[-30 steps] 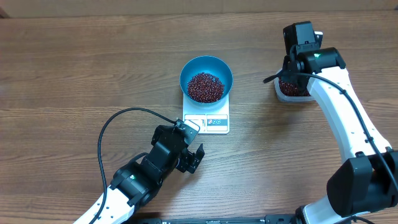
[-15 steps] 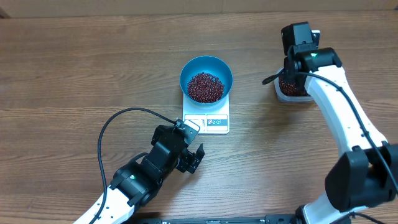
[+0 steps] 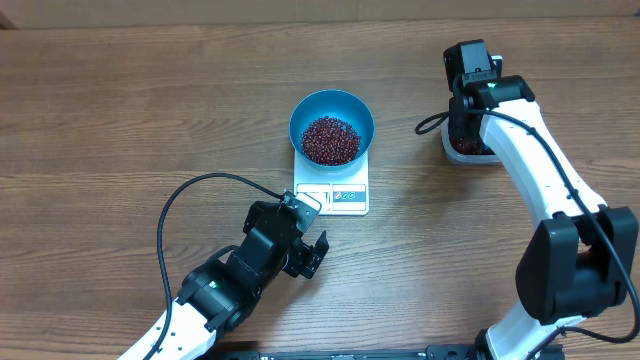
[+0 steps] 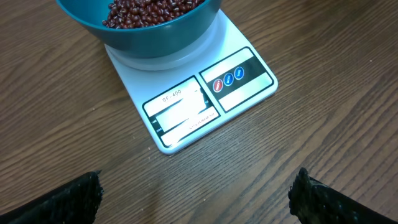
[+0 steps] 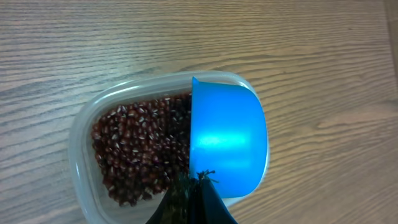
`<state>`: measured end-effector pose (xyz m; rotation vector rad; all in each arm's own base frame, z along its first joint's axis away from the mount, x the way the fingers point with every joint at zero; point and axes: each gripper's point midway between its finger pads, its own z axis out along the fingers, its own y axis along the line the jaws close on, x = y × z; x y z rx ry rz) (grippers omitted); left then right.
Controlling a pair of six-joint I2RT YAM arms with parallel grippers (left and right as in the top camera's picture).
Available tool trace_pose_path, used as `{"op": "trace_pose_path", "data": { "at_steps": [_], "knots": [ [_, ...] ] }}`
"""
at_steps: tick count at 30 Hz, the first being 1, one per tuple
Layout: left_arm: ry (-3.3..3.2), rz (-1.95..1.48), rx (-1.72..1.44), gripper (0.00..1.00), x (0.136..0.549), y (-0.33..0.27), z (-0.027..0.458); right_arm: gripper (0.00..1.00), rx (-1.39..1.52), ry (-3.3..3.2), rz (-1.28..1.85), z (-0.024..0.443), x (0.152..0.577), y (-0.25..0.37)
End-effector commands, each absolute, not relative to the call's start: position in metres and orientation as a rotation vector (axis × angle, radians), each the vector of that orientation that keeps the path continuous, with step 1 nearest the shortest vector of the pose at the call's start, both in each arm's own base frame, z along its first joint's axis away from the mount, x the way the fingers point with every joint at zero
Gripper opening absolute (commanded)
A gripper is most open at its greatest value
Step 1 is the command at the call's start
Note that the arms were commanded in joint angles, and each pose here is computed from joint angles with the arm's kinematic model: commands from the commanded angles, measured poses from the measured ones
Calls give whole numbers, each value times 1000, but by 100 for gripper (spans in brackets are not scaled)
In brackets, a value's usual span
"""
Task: Scoop item into bowl and weigh 150g on scale
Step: 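Lower the scoop into the bean tub and push it through the beans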
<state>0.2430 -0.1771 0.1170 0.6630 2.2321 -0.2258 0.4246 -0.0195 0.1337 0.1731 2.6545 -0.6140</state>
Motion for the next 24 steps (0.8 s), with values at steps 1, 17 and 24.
{"op": "trace_pose_path", "data": {
  "at_steps": [1, 17, 24],
  "knots": [
    [2236, -221, 655, 99, 243, -177, 116, 4, 159, 2700, -611, 114, 423, -19],
    [2237, -221, 655, 99, 243, -177, 116, 4, 132, 2782, -490, 89, 424, -3],
    [2236, -221, 655, 99, 243, -177, 116, 4, 150, 2706, -458, 120, 432, -2]
  ]
}}
